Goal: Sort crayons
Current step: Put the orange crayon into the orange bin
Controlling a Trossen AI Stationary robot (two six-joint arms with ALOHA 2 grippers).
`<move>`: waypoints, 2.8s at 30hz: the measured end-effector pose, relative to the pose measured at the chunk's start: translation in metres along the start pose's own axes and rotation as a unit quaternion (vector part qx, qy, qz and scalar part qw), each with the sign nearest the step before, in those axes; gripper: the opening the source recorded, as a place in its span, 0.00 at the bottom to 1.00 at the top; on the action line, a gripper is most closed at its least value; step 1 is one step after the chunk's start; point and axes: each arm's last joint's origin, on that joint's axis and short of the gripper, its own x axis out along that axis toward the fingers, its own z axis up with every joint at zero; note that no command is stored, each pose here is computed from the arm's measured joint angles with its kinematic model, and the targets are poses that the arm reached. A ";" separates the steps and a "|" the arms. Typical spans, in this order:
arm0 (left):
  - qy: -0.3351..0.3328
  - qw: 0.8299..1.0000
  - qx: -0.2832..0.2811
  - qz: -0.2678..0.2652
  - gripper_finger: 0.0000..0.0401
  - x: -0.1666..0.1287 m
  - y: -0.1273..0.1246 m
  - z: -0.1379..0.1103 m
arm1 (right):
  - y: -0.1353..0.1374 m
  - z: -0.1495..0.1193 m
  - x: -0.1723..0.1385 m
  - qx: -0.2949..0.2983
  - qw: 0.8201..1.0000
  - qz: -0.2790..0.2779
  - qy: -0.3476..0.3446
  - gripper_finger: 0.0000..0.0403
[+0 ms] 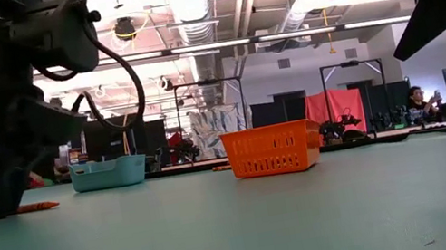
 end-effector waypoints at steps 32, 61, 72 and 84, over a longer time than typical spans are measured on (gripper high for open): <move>-0.034 0.999 -0.031 0.019 0.15 0.002 0.023 -0.012 | -0.003 0.004 0.004 -0.004 1.000 -0.011 0.001 0.33; -0.044 0.999 -0.027 -0.001 0.15 0.003 0.021 -0.010 | -0.003 0.004 0.004 -0.005 1.000 -0.011 0.002 0.33; -0.054 0.998 -0.017 0.030 0.04 -0.002 0.020 -0.007 | -0.003 0.004 0.004 -0.011 1.000 -0.011 0.001 0.33; -0.063 0.997 -0.004 0.035 0.02 -0.012 0.017 -0.001 | -0.003 0.004 0.004 -0.011 1.000 -0.010 0.000 0.33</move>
